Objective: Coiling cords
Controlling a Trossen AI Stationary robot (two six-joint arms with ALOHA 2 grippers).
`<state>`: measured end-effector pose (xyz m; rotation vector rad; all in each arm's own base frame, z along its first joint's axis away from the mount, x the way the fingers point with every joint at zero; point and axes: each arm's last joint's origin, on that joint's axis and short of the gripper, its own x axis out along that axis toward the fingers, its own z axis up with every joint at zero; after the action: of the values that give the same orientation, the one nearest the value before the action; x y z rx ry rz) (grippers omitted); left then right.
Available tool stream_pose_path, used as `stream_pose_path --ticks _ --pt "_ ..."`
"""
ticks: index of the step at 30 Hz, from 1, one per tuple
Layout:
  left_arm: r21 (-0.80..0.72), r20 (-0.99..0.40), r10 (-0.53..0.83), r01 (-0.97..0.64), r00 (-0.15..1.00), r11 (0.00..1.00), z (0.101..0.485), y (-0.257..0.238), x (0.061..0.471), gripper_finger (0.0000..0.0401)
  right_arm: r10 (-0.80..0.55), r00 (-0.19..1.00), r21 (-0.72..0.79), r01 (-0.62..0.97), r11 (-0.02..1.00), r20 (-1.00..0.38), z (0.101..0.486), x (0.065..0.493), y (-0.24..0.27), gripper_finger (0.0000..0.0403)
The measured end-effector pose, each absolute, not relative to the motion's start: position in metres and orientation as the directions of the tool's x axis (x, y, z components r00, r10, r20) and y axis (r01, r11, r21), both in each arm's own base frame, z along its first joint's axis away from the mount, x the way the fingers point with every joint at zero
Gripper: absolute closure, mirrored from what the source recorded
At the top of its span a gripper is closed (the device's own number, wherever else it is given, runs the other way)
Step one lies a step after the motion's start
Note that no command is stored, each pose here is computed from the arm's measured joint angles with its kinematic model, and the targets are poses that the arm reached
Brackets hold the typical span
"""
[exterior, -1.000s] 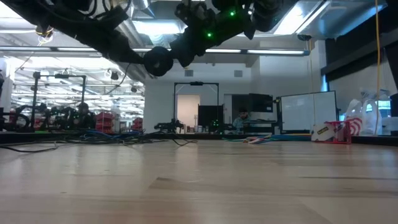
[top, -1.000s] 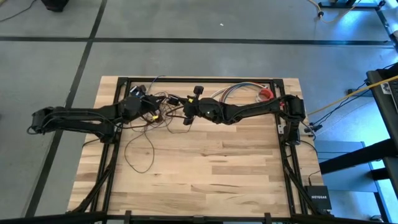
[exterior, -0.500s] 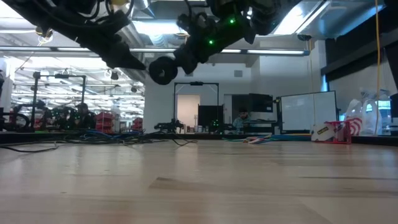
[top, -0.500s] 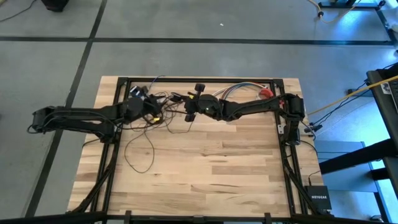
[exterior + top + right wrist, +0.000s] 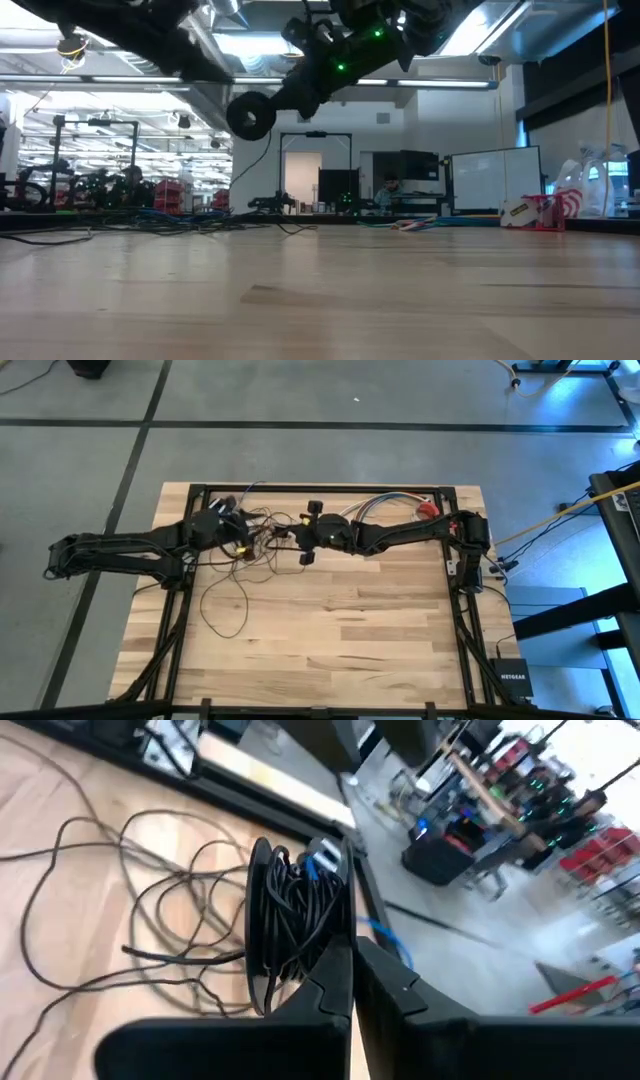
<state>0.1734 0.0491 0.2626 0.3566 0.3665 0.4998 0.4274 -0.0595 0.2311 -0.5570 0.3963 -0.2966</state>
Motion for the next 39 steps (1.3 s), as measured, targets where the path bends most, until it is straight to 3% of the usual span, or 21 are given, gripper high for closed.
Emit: stream_pose_path --ticks 2,11,22,30,39 --pt "0.405 -0.249 0.440 -0.320 0.863 0.856 0.261 0.049 0.177 0.0261 -0.371 0.877 -0.548 0.156 0.822 -0.306 0.229 0.427 -0.059 0.0396" --pt "0.380 -0.353 0.327 -0.186 0.877 0.906 0.243 0.059 0.189 0.0279 -0.294 0.883 -0.507 0.076 0.858 -0.365 0.223 0.426 -0.057 0.0396" --pt "0.372 -0.412 0.307 -0.149 0.858 0.916 0.231 0.062 0.198 0.0313 -0.218 0.908 -0.485 0.018 0.874 -0.358 0.224 0.427 -0.054 0.0396" --pt "0.402 -0.407 0.304 -0.130 0.861 0.906 0.231 0.062 0.201 0.0393 -0.212 0.915 -0.484 0.021 0.875 -0.343 0.225 0.427 -0.054 0.0396" --pt "0.410 -0.410 0.307 -0.127 0.859 0.903 0.230 0.062 0.201 0.0398 -0.199 0.923 -0.481 0.017 0.877 -0.330 0.227 0.428 -0.053 0.0375"
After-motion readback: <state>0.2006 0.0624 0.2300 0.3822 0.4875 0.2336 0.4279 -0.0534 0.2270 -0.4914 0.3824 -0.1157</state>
